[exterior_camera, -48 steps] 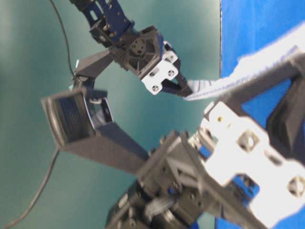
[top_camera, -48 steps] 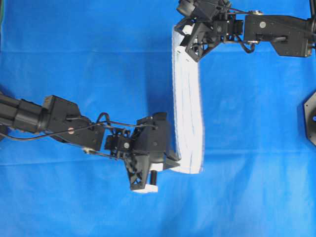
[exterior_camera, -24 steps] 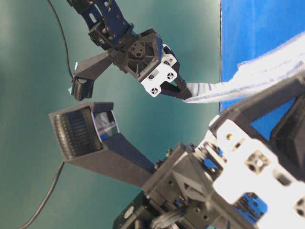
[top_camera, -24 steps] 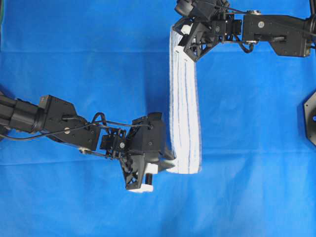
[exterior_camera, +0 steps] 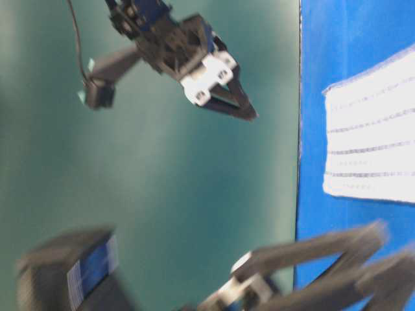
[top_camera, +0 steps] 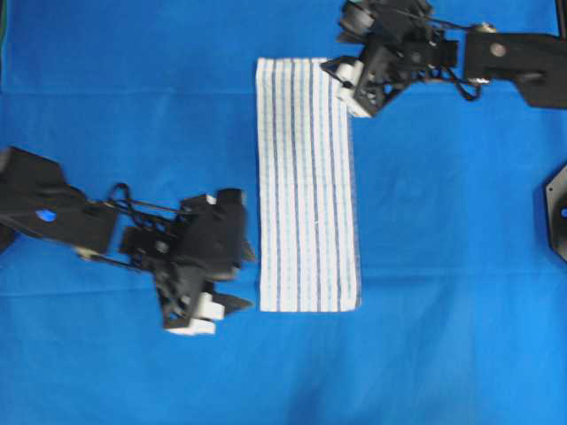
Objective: Fold the blue towel.
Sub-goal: 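Release the strip and move both grippers to its far end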
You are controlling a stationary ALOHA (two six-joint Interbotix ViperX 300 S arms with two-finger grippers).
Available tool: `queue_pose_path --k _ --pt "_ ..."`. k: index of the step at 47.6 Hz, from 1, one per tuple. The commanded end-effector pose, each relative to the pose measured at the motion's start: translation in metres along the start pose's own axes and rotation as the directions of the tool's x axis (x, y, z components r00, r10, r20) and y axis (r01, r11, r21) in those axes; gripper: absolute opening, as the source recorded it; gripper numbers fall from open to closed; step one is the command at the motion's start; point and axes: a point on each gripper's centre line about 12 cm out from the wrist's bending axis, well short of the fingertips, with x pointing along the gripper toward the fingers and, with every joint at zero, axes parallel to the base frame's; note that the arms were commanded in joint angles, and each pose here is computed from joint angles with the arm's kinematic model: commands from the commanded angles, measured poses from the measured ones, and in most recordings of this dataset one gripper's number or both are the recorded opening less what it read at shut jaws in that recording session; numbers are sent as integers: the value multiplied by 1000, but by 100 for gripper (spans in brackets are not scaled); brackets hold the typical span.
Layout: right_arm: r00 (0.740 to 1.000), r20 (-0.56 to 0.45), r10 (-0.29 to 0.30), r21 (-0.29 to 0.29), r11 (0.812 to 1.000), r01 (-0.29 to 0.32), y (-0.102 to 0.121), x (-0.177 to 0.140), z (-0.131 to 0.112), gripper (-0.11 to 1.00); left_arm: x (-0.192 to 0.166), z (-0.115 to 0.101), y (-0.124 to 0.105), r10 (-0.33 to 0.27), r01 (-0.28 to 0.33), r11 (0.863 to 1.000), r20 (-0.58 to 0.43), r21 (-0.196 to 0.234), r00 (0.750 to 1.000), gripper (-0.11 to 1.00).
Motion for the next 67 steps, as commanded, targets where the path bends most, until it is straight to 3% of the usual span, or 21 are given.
queue_pose_path --k 1,9,20,26,32,39,46,59,67 --pt "998 65 22 -3 1000 -22 4 -23 9 61 -23 9 7 4 -4 1000 71 -9 997 71" --pt "988 127 86 -13 996 -85 13 -51 -3 61 -44 9 37 56 -44 997 211 -64 976 71" --pt "940 259 223 -54 975 -217 31 -94 -19 61 -78 9 79 155 -100 985 448 -144 881 71" --pt "906 318 281 -79 960 -270 37 -113 -26 61 -85 3 88 183 -117 980 480 -164 858 72" --pt "897 331 294 -84 955 -283 37 -118 -32 61 -85 2 92 193 -124 977 484 -171 853 72" --pt "906 321 274 -74 961 -265 32 -114 -33 61 -82 5 98 207 -135 974 479 -181 853 72" --pt "929 299 216 -34 976 -216 17 -100 -30 61 -72 6 117 256 -171 960 456 -220 852 74" --pt "979 183 92 60 993 -105 -19 -47 -32 66 -43 3 176 381 -269 907 362 -323 851 86" --pt "995 96 42 106 993 -52 -39 -10 -40 67 -27 -2 217 450 -326 865 305 -381 839 89"
